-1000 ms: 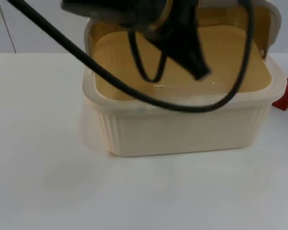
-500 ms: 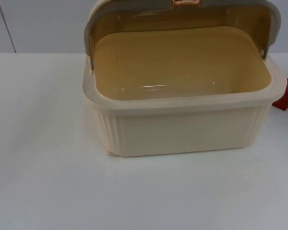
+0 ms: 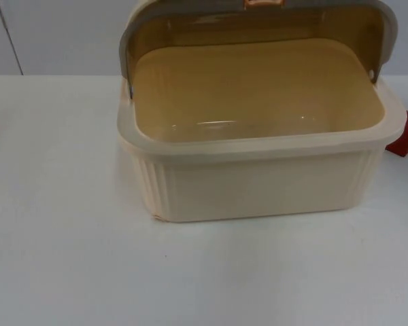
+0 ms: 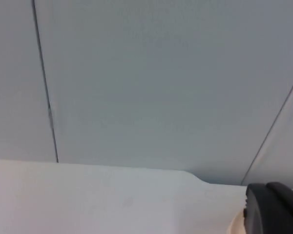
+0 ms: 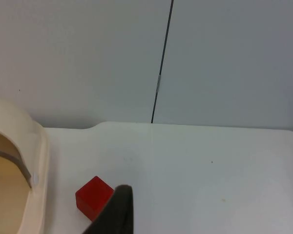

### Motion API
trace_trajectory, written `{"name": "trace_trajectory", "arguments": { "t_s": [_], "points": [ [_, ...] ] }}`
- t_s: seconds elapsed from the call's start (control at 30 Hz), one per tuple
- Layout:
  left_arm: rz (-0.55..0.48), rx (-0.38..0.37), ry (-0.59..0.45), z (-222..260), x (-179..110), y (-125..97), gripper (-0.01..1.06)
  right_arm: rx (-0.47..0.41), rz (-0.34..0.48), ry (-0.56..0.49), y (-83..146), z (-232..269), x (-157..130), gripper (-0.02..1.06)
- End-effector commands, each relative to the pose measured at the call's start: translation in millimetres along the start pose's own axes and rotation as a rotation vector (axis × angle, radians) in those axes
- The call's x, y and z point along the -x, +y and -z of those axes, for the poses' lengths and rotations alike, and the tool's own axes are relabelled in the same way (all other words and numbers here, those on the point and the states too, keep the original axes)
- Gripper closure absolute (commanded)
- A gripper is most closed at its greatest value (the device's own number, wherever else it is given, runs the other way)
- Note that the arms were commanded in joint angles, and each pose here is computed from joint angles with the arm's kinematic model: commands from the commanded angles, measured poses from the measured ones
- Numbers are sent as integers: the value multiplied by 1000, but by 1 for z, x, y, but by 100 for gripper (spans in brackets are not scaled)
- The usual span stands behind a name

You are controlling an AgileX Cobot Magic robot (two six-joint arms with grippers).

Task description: Open the box lid with the left hand, place the block into the box with the right hand, then close the box lid with the left hand.

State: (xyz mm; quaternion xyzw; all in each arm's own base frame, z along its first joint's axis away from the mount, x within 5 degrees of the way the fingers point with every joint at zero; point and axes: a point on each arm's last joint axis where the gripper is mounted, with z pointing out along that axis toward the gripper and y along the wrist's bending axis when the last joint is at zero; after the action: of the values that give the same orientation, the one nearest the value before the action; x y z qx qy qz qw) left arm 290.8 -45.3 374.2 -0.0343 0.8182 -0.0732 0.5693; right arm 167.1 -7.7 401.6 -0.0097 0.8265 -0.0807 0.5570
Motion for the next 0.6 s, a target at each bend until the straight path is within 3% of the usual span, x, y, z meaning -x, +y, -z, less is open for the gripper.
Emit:
{"name": "trace_trajectory", "arguments": {
  "t_s": [0.0, 0.07, 0.17, 0.2, 0.23, 0.37, 0.57],
  "points": [
    [-53, -4, 10, 2, -1, 0, 105, 1, 1, -19, 0, 3, 2, -1],
    [-81, 0, 17, 2, -1, 1, 102, 1, 1, -19, 0, 3, 2, -1],
    [-100, 12, 31, 0, -3, 3, 78, 1, -4, -19, 0, 3, 2, -1],
    [-100, 12, 34, -1, -4, 3, 58, 1, -4, -19, 0, 3, 2, -1],
    [-100, 12, 34, -1, -4, 3, 58, 1, -4, -19, 0, 3, 2, -1],
    [-105, 18, 44, -2, -5, 3, -1, 1, -6, -19, 0, 3, 2, -1],
    [-104, 31, 68, 0, -6, 4, 0, 1, -6, -21, 0, 3, 3, -1]
  ]
}}
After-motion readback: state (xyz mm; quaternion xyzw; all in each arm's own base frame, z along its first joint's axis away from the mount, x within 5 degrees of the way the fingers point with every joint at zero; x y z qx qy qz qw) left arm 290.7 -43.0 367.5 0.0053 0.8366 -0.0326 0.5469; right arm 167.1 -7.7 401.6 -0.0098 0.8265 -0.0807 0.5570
